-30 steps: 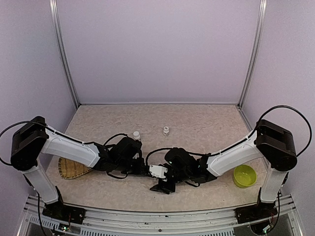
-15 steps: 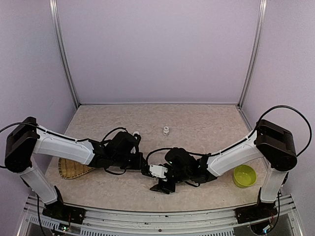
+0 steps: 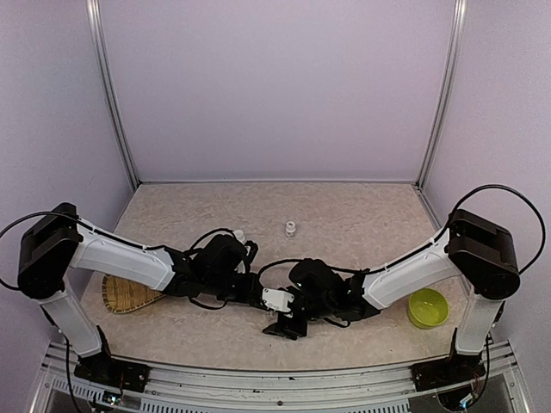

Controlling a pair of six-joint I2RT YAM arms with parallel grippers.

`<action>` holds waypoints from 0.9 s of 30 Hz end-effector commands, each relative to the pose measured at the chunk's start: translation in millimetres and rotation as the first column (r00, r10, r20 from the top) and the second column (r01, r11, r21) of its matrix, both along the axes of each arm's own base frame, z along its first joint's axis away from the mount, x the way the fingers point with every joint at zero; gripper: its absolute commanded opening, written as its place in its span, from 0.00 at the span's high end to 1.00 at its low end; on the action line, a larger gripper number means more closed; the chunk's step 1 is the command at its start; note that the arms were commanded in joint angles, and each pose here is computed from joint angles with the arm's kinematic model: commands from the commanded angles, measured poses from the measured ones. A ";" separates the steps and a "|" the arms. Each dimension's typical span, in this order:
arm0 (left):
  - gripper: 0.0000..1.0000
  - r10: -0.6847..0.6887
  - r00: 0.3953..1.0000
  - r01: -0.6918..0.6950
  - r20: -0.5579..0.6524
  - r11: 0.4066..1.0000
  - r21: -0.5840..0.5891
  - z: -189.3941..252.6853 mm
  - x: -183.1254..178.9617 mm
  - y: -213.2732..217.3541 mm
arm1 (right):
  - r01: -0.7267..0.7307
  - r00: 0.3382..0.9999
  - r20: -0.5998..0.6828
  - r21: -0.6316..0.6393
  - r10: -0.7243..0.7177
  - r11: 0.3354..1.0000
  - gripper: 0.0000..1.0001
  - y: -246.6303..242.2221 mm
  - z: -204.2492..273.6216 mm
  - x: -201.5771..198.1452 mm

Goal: Sort the pills into containers
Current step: Close the lid of the pill container on the pill container.

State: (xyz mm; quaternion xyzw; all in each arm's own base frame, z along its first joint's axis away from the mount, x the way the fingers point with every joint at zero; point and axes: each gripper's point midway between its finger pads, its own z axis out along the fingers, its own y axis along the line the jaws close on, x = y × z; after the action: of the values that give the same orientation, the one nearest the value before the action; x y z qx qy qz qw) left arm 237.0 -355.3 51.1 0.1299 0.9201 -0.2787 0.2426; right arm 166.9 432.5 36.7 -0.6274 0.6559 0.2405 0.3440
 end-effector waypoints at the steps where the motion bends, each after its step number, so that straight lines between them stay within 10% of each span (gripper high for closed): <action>1: 0.89 -0.039 0.999 0.038 -0.008 0.999 -0.036 -1.4 -4.8 -8.3 | 0.020 0.996 -0.085 -0.135 -0.031 0.991 0.35 -30.1 -37.0 -9.9; 27: 0.90 -0.027 0.998 0.030 -0.050 0.997 0.064 -14.8 -19.4 22.4 | 0.031 0.995 -0.087 -0.133 -0.043 0.991 0.36 -32.1 -36.7 -6.6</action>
State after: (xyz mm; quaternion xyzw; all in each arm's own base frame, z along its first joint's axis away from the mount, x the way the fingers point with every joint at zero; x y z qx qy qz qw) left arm 223.7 -344.9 44.1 0.1396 0.9246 -0.2764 0.2218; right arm 170.4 431.2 36.9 -0.6223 0.6593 0.2411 0.3463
